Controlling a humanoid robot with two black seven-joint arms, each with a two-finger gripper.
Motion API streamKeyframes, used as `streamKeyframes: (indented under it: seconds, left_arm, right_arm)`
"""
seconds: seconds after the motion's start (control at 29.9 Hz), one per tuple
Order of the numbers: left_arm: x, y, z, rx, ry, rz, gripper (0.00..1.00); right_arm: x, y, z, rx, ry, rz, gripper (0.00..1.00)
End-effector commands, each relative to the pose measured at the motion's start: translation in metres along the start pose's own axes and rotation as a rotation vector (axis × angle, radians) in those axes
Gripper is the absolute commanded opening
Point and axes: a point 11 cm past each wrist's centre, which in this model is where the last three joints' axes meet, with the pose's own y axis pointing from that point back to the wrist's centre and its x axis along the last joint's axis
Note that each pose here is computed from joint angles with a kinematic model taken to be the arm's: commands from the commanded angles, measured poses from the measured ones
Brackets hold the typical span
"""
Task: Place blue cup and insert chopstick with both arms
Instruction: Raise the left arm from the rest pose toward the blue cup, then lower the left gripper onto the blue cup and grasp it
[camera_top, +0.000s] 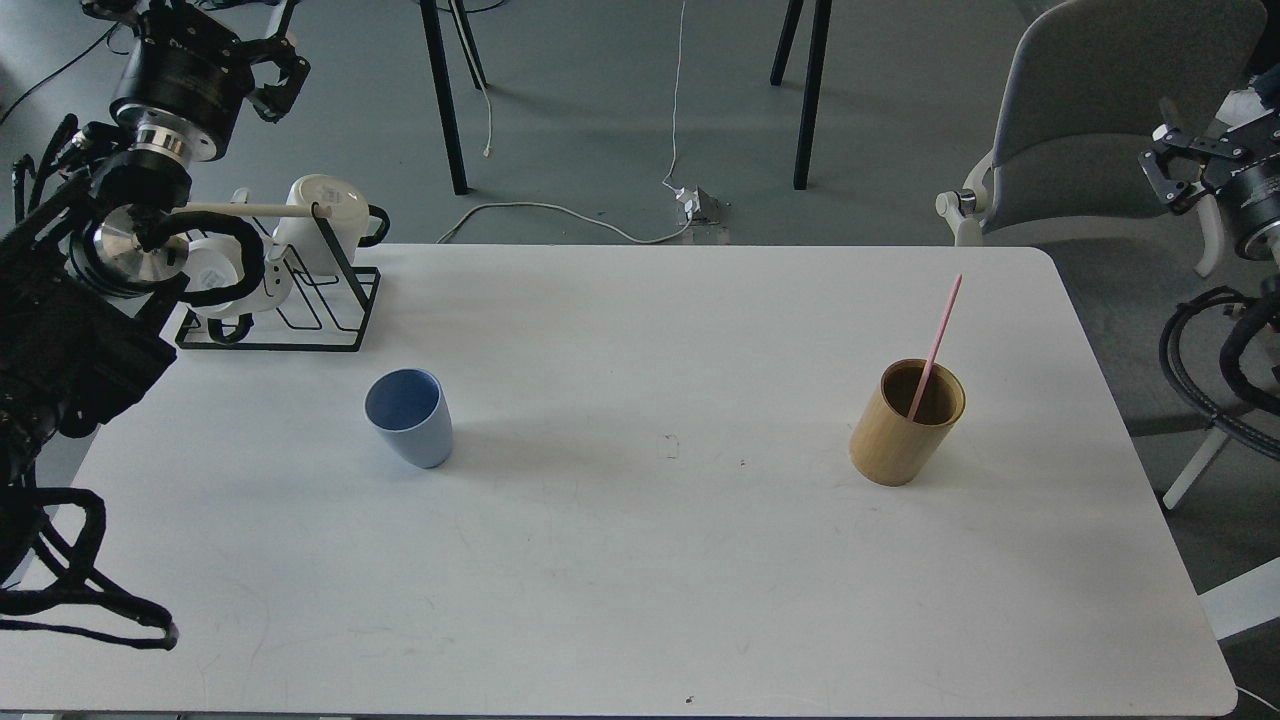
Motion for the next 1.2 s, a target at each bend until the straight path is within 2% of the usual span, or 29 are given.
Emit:
streamKeyframes:
  seconds: [0.0, 0.3, 0.5, 0.84, 1.0, 1.17]
  left_arm:
    - [-0.006, -0.001, 0.0, 0.002, 0.002, -0.022, 1.0]
    - [-0.005, 0.003, -0.003, 0.019, 0.006, -0.026, 1.0]
    - [-0.03, 0.017, -0.001, 0.127, -0.075, -0.171, 0.99]
    - [-0.064, 0.064, 0.005, 0.432, -0.842, -0.556, 0.98]
    - [-0.068, 0.089, 0.006, 0.526, -1.172, -0.709, 0.96]
    - [-0.054, 0.102, -0.011, 0.623, -1.532, -0.872, 0.94]
  right_arm:
    - [0.0, 0.0, 0.001, -0.003, 0.0, -0.001, 0.99]
    - [0.001, 0.0, -0.001, 0.003, 0.0, 0.002, 0.99]
    - [0.002, 0.0, -0.004, 0.007, 0.001, 0.005, 0.99]
    - [0.002, 0.001, -0.005, 0.015, 0.001, 0.006, 0.99]
    - [0.003, 0.001, -0.005, 0.014, 0.002, 0.007, 0.99]
    - [0.002, 0.0, -0.005, 0.014, 0.002, 0.004, 1.0]
